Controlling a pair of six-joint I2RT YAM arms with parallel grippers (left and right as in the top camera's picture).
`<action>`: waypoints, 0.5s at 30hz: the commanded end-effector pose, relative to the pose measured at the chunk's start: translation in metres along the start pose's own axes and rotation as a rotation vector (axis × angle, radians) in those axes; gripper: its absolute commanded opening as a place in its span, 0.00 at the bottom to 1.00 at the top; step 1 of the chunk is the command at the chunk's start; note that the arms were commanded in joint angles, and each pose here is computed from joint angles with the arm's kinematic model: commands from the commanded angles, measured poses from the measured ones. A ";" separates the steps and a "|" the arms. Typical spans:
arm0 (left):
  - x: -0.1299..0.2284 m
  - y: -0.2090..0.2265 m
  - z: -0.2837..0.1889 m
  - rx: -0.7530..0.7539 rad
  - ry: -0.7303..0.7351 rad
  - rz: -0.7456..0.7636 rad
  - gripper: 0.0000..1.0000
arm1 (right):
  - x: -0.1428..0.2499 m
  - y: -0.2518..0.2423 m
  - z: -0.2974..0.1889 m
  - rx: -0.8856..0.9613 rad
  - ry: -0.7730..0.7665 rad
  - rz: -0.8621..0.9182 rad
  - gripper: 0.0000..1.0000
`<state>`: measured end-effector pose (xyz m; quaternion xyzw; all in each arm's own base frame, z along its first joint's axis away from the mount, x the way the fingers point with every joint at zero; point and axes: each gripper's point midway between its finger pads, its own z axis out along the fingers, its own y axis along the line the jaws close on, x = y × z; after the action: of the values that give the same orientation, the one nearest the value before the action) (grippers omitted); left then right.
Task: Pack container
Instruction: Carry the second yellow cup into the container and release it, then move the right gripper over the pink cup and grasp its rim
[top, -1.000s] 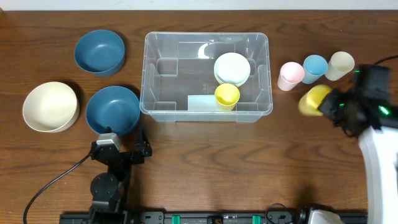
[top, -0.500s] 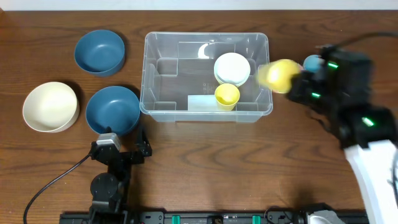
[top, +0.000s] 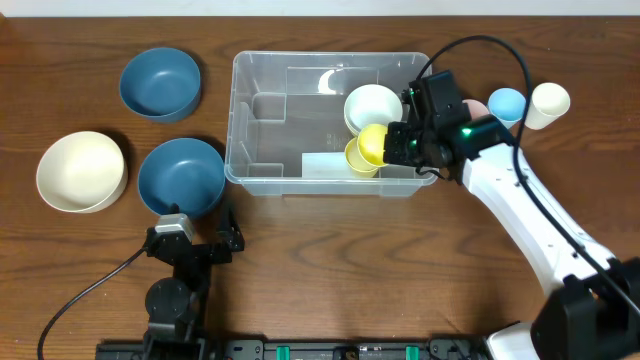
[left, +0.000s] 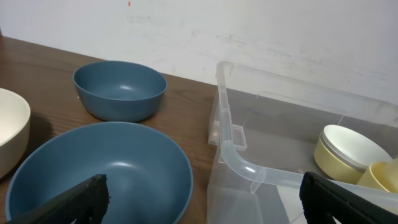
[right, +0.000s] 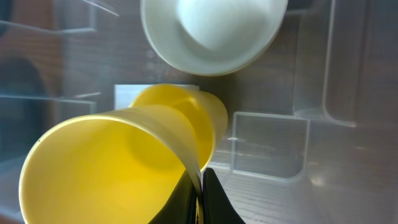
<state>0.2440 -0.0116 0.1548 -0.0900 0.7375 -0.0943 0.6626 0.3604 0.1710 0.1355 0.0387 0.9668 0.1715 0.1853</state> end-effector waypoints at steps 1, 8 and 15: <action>0.016 0.009 0.001 -0.035 0.043 0.017 0.98 | 0.002 -0.001 0.008 0.010 0.013 0.006 0.02; 0.016 0.009 0.001 -0.035 0.043 0.017 0.98 | -0.002 0.000 0.015 0.010 0.004 -0.020 0.38; 0.016 0.009 0.001 -0.035 0.043 0.017 0.98 | -0.021 0.018 -0.007 -0.027 -0.034 -0.107 0.46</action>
<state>0.2440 -0.0116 0.1548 -0.0900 0.7375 -0.0943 0.6626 0.3667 0.1734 0.1287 0.0193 0.9686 0.1654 0.1845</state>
